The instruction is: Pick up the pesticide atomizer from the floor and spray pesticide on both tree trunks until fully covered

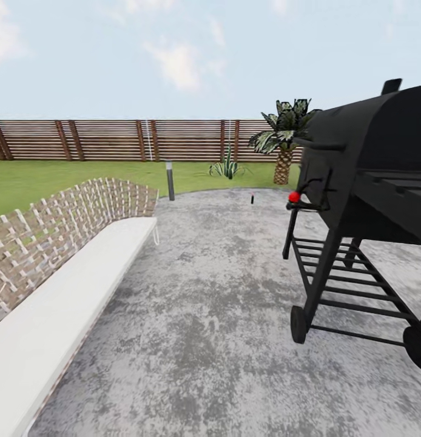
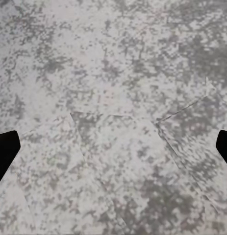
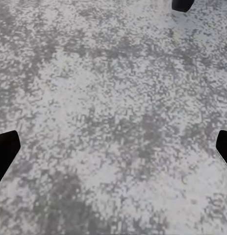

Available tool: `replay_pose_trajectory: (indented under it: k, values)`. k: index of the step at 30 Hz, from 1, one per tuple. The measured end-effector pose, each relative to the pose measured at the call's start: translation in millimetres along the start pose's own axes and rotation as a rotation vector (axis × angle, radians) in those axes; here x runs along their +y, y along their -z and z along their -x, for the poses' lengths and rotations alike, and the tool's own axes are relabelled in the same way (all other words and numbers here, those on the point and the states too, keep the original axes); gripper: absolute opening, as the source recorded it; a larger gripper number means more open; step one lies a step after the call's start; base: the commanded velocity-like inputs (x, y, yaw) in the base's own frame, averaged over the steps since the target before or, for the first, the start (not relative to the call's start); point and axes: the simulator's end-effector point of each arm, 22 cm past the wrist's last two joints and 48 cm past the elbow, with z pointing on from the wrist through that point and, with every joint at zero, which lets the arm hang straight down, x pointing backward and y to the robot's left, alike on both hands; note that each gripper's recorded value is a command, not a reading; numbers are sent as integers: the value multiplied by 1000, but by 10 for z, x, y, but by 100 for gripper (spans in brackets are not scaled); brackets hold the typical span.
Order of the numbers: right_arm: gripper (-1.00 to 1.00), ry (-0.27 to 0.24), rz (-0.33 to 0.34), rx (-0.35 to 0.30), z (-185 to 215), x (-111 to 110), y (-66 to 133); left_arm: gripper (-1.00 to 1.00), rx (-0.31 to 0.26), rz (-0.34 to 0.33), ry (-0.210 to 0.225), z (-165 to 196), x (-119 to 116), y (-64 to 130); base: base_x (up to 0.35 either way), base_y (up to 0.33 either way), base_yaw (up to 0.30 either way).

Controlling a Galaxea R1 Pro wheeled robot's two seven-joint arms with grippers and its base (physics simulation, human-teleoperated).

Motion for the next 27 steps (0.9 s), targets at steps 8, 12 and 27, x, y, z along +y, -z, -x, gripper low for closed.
replay_pose_trajectory:
  k: [8, 12, 27]
  values:
    - [100, -1, -5, -21, -96, -32, 47, 100, -9, -5, -6, 40, -49, -2, 338, 0, 0]
    - [100, -2, -2, -32, -76, -18, 49, 100, 2, -4, 4, -3, -24, 1, 338, 0, 0]
    - [100, -6, 0, -99, 227, 0, 8, 100, -90, 3, 7, 466, 9, -60, 331, 68, 0]
